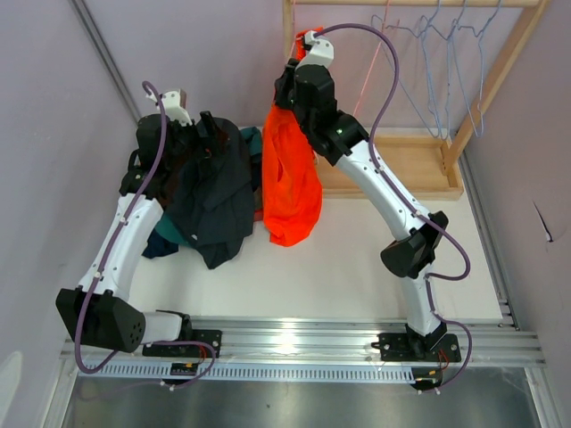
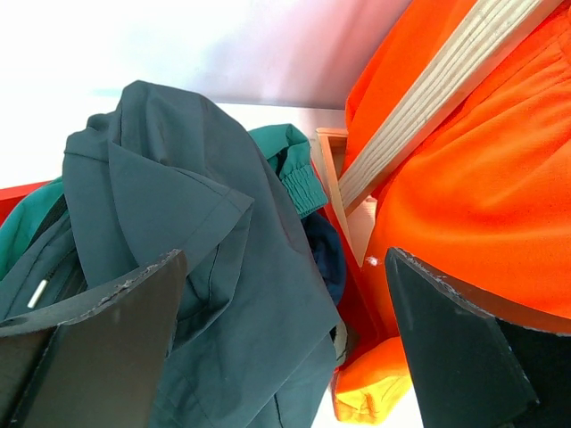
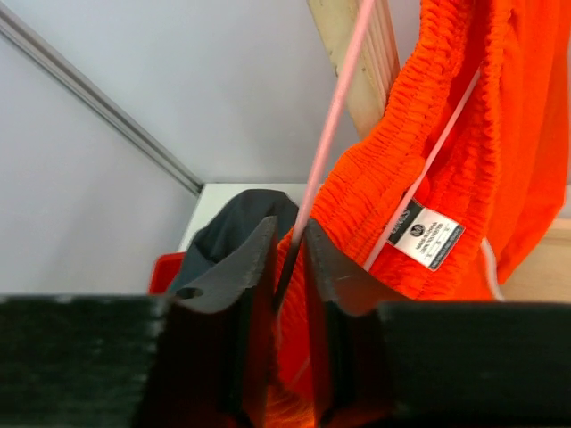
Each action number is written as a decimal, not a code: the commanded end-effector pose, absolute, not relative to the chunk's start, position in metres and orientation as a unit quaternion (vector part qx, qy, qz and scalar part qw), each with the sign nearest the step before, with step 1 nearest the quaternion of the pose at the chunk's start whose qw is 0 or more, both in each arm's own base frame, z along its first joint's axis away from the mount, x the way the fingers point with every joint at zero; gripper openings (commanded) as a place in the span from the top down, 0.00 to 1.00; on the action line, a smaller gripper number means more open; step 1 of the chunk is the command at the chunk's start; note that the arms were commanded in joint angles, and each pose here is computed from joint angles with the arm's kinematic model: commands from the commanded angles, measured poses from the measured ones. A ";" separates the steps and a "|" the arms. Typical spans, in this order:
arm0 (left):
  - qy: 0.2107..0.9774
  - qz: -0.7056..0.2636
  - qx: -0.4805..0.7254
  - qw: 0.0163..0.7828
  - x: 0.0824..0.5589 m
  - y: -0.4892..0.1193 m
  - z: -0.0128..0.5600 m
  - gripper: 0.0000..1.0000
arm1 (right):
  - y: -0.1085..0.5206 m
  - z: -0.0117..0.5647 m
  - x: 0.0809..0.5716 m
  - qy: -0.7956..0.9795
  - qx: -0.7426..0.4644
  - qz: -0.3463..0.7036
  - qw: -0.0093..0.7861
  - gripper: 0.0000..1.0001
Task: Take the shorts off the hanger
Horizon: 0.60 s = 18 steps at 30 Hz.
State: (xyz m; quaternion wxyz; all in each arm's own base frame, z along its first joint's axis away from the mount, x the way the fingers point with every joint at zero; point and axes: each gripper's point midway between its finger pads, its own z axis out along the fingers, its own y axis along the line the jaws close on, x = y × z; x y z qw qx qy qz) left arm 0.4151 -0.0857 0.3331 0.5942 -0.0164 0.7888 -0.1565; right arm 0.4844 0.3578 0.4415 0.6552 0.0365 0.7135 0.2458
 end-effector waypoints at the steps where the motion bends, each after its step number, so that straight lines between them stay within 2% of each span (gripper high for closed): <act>1: 0.768 -0.176 -0.008 0.616 0.408 -0.092 0.354 0.01 | 0.356 0.461 0.484 0.690 0.054 0.260 0.674 0.85; 2: 0.768 -0.176 -0.008 0.616 0.408 -0.092 0.353 0.01 | 0.355 0.463 0.484 0.689 0.056 0.259 0.675 0.91; 5: 0.769 -0.175 -0.008 0.615 0.408 -0.092 0.352 0.01 | 0.355 0.462 0.483 0.689 0.056 0.258 0.675 1.00; 11: 0.766 -0.199 0.018 0.611 0.407 -0.103 0.350 0.01 | 0.342 0.484 0.476 0.675 0.061 0.254 0.690 1.00; 18: 0.729 -0.282 0.125 0.611 0.381 -0.151 0.365 0.01 | 0.310 0.536 0.451 0.635 0.062 0.244 0.731 1.00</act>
